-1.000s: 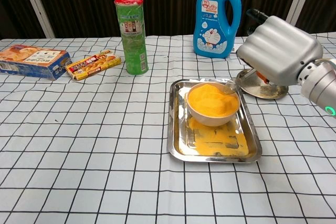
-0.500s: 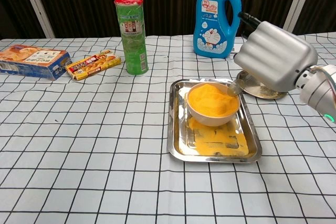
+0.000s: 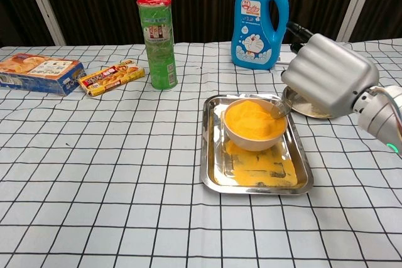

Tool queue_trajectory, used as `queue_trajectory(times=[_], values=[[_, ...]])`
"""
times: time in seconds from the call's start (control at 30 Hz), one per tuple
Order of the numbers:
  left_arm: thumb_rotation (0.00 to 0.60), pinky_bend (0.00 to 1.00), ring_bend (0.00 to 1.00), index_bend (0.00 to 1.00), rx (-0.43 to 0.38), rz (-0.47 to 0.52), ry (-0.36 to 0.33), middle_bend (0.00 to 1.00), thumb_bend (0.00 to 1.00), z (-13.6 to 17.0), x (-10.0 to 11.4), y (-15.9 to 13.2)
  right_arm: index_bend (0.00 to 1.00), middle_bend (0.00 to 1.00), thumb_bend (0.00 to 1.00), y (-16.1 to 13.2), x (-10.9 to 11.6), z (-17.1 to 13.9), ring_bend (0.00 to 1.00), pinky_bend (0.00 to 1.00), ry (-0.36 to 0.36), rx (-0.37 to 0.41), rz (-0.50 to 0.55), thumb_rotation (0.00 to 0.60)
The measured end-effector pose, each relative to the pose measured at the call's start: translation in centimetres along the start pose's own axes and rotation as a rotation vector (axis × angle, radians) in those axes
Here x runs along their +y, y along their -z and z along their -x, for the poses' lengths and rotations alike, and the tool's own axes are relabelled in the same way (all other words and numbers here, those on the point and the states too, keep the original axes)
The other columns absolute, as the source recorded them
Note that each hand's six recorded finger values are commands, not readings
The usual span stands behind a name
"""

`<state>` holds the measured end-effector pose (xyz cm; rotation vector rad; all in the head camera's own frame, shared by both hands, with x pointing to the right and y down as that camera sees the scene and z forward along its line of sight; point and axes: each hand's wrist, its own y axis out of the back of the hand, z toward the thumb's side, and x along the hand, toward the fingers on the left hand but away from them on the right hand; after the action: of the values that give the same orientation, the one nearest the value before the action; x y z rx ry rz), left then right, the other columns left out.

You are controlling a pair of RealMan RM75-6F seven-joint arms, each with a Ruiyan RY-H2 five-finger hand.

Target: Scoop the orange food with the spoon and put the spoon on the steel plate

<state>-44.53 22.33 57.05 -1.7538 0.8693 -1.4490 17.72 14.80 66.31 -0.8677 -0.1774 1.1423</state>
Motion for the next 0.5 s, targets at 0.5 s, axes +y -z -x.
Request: queue_trajectory(times=[0.5], values=[[0.600, 0.00, 0.00, 0.00, -0.001, 0.002, 0.000, 0.00, 0.00, 0.01, 0.03, 0.01, 0.65, 0.57, 0.69, -0.96, 0.44, -0.23, 0.29, 0.00, 0.029, 0.025, -0.061, 0.600]])
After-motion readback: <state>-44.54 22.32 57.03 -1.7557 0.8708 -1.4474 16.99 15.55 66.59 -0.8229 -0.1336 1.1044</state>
